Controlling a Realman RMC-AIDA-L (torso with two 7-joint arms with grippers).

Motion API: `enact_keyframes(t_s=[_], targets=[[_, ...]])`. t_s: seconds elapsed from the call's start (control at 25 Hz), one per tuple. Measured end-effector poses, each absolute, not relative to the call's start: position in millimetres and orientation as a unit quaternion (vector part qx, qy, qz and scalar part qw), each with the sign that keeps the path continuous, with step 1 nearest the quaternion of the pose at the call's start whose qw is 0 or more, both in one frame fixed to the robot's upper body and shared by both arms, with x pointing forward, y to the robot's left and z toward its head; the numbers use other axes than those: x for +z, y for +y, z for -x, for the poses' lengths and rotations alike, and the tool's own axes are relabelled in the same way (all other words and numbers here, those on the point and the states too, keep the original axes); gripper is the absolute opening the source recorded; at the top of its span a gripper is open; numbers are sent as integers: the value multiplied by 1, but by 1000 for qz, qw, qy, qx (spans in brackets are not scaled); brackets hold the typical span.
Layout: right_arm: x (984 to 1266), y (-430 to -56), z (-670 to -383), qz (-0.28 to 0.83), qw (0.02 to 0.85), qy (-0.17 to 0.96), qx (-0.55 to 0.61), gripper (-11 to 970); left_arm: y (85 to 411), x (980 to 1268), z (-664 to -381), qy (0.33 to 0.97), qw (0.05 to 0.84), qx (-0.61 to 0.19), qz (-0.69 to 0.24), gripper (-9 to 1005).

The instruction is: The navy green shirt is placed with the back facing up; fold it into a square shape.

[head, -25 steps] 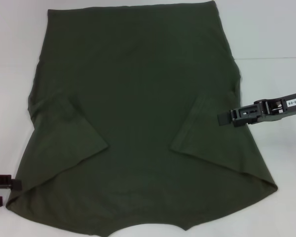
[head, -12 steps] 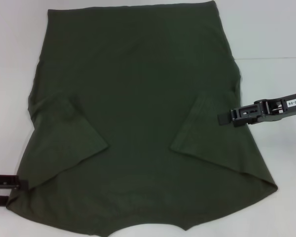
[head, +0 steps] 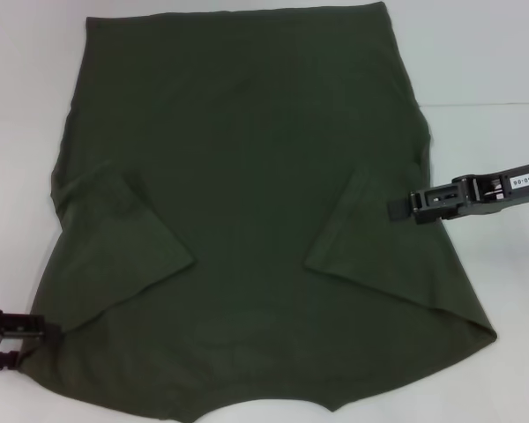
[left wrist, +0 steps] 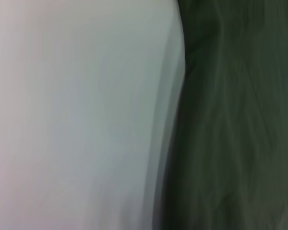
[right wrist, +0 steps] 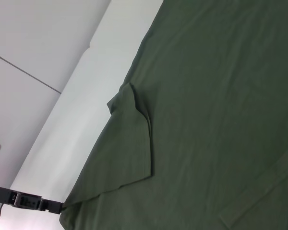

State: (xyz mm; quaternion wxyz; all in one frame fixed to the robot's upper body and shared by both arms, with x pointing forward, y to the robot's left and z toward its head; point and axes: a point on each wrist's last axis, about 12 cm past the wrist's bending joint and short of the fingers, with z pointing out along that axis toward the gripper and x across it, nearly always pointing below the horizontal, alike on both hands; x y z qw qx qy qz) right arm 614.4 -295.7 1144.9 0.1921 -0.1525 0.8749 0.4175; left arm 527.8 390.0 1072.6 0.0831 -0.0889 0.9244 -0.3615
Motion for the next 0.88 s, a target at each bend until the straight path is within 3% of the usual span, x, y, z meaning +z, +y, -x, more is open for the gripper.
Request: enact_keyframes(t_s=[0.88], targets=[[1148,-294,-618,153,198,874,417,883,373,1076,-540,921,75,-374,80,868]])
